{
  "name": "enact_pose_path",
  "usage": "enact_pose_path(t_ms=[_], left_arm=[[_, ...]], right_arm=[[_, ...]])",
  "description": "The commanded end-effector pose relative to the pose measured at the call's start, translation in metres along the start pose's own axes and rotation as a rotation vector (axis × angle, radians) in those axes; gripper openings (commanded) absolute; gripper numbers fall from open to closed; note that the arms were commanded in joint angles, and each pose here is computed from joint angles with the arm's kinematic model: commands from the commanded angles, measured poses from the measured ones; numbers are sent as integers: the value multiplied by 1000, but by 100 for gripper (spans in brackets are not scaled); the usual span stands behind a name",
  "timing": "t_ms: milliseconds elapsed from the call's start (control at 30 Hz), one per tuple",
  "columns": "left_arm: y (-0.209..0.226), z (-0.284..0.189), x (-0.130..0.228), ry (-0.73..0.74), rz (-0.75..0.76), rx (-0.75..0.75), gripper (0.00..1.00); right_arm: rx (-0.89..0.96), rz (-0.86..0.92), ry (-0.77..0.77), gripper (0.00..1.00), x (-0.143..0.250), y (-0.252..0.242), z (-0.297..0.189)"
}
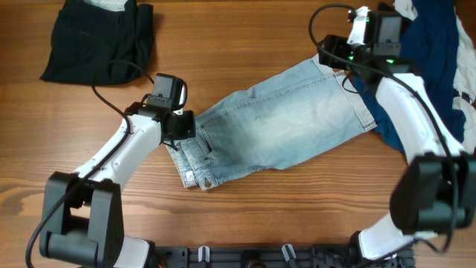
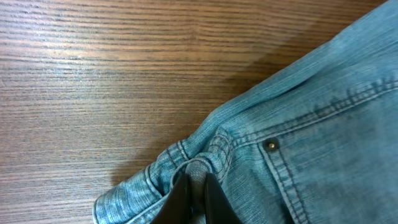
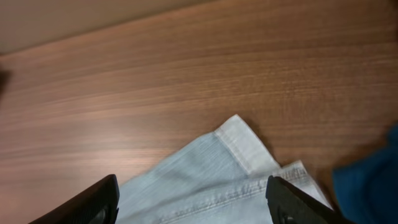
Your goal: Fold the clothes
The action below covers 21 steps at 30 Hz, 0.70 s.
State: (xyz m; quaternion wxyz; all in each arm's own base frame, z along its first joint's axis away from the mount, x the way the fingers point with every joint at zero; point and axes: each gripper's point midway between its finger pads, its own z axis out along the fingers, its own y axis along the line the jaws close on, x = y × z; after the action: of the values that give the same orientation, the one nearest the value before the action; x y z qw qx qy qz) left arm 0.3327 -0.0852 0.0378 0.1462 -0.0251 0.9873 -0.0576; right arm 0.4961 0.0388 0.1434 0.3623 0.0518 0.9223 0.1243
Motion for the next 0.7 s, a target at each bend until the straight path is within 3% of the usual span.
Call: enact_pose_path(t_ms=[0,233,500,533,567,633,667], left_arm=[[-8,-14,-7,-44,7,47,4],[-9,-14,-10,-54,7,50,4],[-9,-14,-9,-53,7,50,4],[-9,-14,-9,-53,7,50,4],[-9,-14,-9,-53,7,50,4],[-9,-14,-10,-54,7,50,4],[-9,-14,-10,-54,7,51,4]], right_arm=[[116,16,63,76,28,-32,47],[303,-52,158,76,64,-80,74],[352,-34,214,75,87,-103,89],[353,-34,223,65,90,-104,90],[353,-33,223,46,90,-104,90],[353,-33,217,21,88,-104,90],[353,-32,213,16,87,-104,90]])
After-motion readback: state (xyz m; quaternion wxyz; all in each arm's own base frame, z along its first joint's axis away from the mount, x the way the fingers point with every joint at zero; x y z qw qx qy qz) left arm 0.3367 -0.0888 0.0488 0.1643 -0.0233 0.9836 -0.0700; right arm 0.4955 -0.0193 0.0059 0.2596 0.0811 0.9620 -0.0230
